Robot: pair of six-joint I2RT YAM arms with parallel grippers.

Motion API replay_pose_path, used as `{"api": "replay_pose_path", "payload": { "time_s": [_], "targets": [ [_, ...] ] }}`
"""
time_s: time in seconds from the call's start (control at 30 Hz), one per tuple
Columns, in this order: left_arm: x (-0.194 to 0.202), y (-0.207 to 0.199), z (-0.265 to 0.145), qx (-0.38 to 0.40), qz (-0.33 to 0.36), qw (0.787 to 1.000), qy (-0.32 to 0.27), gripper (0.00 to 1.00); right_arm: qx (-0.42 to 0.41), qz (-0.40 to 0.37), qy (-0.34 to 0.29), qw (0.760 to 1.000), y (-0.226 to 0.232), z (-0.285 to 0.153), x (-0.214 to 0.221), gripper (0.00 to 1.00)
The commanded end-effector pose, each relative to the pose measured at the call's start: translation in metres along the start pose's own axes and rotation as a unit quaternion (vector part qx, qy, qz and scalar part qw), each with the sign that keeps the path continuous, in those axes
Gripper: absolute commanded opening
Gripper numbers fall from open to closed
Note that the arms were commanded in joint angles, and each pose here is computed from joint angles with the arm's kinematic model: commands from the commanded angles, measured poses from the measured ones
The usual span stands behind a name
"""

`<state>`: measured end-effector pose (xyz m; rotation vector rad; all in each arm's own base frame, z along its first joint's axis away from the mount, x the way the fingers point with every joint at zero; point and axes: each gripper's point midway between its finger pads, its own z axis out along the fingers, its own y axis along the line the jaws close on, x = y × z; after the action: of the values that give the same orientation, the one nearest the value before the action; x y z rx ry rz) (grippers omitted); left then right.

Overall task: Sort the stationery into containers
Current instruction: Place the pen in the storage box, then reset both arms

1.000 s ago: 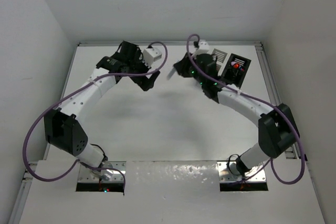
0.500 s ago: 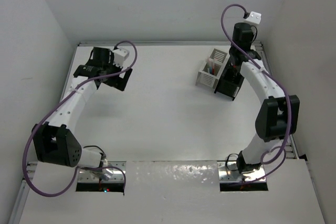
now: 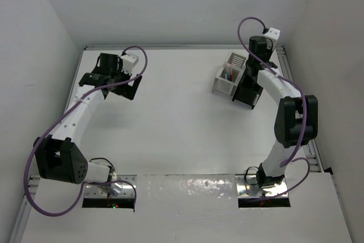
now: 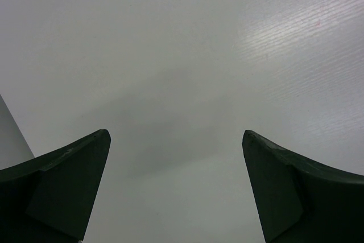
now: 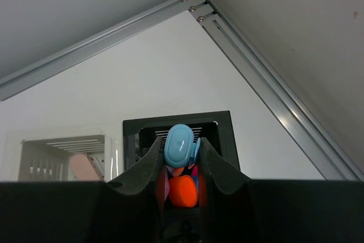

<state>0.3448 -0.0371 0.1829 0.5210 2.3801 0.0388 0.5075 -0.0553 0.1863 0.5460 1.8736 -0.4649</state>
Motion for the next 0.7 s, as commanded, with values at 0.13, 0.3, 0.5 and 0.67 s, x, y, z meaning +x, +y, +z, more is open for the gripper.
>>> {"api": "replay_pose_path", "payload": {
  "time_s": [0.13, 0.3, 0.5, 0.67],
  "targets": [
    [-0.013, 0.011, -0.010, -0.021, -0.009, 0.999, -0.032, 1.00, 0.007, 0.022, -0.026, 0.999, -0.003, 0.015, -0.011, 0.00],
    [-0.014, 0.018, -0.013, -0.034, -0.016, 0.999, -0.038, 1.00, -0.014, 0.005, -0.002, 1.000, 0.004, 0.010, -0.005, 0.31],
    [-0.014, 0.028, -0.016, -0.060, -0.023, 0.997, -0.038, 1.00, -0.041, 0.032, -0.015, 0.999, -0.005, -0.025, -0.012, 0.69],
    [-0.014, 0.032, -0.013, -0.069, -0.030, 0.996, -0.039, 1.00, -0.084, 0.031, -0.016, 0.996, -0.014, -0.067, -0.024, 0.99]
  ]
}}
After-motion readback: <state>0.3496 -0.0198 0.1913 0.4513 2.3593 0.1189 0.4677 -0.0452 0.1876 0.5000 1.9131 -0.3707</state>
